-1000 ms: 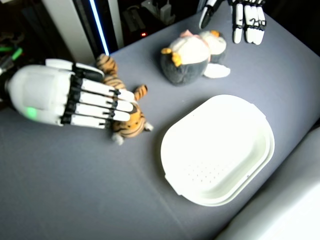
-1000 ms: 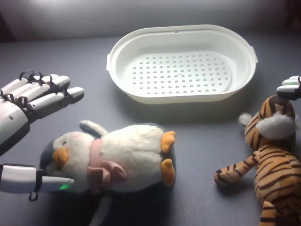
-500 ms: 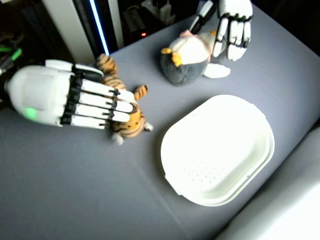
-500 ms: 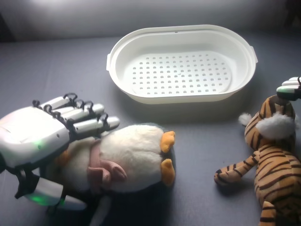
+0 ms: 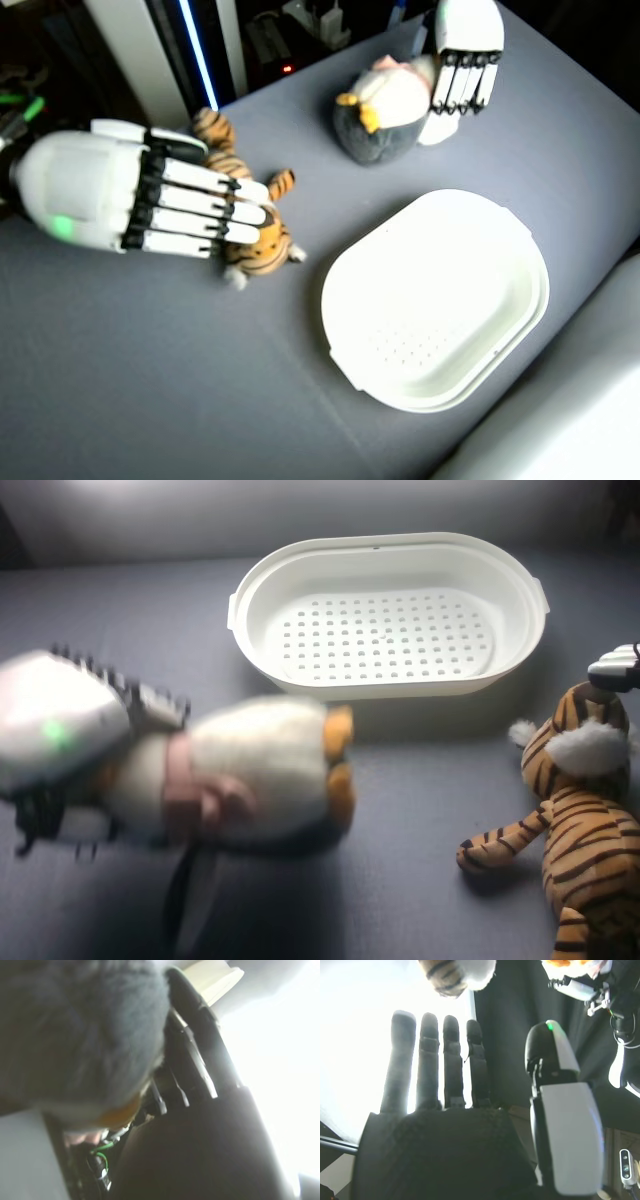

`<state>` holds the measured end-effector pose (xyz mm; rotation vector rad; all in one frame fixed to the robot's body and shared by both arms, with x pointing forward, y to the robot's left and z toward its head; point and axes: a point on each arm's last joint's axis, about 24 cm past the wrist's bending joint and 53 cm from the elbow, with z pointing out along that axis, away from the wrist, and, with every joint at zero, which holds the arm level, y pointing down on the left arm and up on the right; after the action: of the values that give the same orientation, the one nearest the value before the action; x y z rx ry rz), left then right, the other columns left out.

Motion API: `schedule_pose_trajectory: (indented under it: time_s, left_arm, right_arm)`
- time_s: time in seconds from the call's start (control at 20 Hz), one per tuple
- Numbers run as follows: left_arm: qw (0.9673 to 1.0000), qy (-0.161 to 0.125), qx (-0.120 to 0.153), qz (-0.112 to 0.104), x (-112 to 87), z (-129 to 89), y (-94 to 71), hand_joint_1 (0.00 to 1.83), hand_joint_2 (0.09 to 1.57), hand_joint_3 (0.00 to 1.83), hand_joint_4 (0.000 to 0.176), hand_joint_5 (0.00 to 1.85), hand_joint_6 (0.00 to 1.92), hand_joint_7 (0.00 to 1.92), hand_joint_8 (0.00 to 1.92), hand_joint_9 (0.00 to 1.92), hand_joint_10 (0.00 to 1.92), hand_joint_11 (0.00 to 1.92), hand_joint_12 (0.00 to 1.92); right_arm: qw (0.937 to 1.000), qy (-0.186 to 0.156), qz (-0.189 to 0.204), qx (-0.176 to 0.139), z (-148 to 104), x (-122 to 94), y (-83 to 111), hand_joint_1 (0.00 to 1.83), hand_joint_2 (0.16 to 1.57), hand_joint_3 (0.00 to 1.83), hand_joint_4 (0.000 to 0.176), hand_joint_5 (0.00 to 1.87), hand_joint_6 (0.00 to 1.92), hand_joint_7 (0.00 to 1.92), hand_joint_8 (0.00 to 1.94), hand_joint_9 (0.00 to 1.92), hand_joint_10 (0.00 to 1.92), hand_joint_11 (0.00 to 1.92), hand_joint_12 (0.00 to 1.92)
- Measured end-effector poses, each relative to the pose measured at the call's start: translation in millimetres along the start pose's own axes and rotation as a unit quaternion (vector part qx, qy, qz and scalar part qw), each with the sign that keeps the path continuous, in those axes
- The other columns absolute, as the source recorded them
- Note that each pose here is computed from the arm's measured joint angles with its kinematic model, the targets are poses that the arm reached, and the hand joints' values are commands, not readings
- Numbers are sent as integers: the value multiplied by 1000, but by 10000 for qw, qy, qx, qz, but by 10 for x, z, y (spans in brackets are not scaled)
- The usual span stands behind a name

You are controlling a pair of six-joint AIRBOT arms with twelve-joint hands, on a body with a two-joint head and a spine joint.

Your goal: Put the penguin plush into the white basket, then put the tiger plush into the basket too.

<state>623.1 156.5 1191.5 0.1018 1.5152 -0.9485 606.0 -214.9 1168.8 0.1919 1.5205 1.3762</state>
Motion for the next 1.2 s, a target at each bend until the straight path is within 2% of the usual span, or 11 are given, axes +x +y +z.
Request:
schedule_pose_trajectory:
  time_s: [0.25,0.35,0.45,0.5,0.55,0.6,0.65,0.75,0.85,1.1,1.2]
  left_arm:
    - [9912,-1242,427,156,-828,388,-137,1376,1055,0,0,1132,503,1098,838,1045,1105,916,1390]
    - [9927,-1172,241,118,-893,743,-26,1388,1060,0,0,1058,826,1113,673,1008,1055,908,1198]
    - [9943,-1058,81,58,-917,1047,32,1382,1058,0,0,1058,760,1113,702,1042,1057,922,1122]
    - [9946,-1037,0,54,-924,1143,72,1292,1101,7,0,884,933,1104,914,1032,715,876,1139]
    - [9952,-968,-71,98,-895,1227,91,1351,1068,0,0,735,364,1069,887,1007,570,786,1226]
    - [9959,-859,-213,167,-844,1292,147,1088,1003,0,0,546,93,810,447,804,489,480,1421]
    - [9966,-753,-298,175,-788,1338,169,983,967,0,13,431,18,727,177,676,440,346,1443]
    - [9970,-630,-419,190,-743,1359,234,843,928,0,111,258,0,544,8,500,170,167,1232]
    - [9968,-650,-429,169,-751,1325,244,823,904,0,171,160,2,424,0,423,67,18,1159]
    - [9968,-753,-109,240,-642,930,63,794,895,0,176,58,4,210,4,280,0,0,874]
    - [9972,-669,104,331,-546,695,-66,773,884,0,176,56,8,185,0,261,1,0,770]
  right_arm:
    - [10000,-4,-20,5,0,-16,-8,616,1221,0,0,442,3,419,2,409,3,372,137]
    - [10000,-9,-23,5,0,-21,-9,635,1221,0,0,443,2,410,1,405,2,374,136]
    - [10000,0,-23,2,2,-15,-13,641,1219,0,0,447,2,414,2,411,3,381,135]
    - [10000,-3,-39,-5,6,-22,-15,654,1216,0,0,452,3,414,2,409,2,378,133]
    - [10000,-5,-46,-6,12,-26,-21,658,1213,0,0,458,5,417,2,411,3,379,133]
    - [10000,-18,-54,-23,27,-36,-17,648,1214,0,0,454,3,418,2,413,3,384,132]
    - [10000,-39,-41,-70,48,-39,5,619,1213,0,0,447,0,412,0,396,0,367,124]
    - [9998,39,-68,-185,80,-5,64,579,1209,0,9,437,0,402,0,366,0,335,108]
    - [9997,76,-81,-236,97,11,92,705,1189,0,0,485,15,405,4,349,3,320,98]
    - [9981,311,-235,-483,144,64,273,935,1131,0,48,536,9,416,4,354,3,320,80]
    - [9951,583,-333,-723,130,181,463,964,1119,0,116,507,0,402,1,358,3,337,88]
